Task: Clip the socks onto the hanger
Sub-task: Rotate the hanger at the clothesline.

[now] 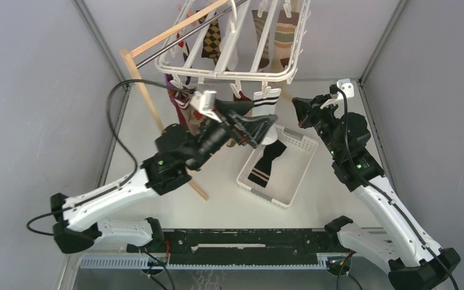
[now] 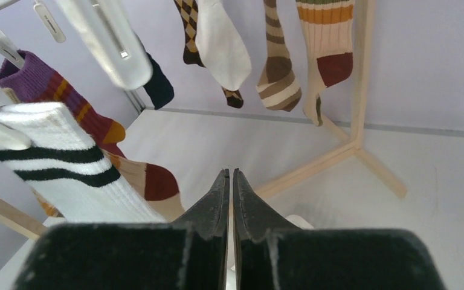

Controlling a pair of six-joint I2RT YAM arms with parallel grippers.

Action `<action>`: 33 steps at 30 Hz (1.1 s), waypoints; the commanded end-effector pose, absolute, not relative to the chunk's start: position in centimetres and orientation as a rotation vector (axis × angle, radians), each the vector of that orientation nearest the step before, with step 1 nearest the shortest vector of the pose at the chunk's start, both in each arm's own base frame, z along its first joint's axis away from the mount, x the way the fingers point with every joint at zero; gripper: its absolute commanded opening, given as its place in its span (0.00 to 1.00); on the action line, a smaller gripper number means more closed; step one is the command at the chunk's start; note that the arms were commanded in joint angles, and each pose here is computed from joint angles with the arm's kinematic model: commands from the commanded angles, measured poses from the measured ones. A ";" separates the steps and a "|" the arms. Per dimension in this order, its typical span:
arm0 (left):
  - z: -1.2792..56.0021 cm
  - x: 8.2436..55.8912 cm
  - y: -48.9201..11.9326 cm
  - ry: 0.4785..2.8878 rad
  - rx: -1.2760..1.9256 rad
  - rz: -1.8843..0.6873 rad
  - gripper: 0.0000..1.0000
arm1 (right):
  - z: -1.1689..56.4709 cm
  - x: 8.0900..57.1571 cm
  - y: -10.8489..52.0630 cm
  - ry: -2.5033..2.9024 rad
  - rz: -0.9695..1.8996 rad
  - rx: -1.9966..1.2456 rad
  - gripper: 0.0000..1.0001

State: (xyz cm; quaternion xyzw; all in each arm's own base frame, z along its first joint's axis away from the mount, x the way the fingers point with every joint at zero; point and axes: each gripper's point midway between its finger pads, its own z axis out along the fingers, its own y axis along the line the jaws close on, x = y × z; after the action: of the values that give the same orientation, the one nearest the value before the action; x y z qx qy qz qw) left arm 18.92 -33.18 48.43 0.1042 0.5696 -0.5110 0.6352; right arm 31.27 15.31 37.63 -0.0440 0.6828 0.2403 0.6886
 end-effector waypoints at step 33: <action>48.7 22.1 -32.2 1.226 0.274 -0.985 0.99 | 46.8 26.0 14.4 1.103 0.828 -0.816 0.68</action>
State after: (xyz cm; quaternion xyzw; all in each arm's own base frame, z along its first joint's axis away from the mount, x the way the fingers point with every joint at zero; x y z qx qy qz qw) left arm 23.05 -33.67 46.51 0.1345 0.5818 -0.4221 0.6821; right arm 28.48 13.71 44.13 -0.2909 0.5482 0.3392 0.7069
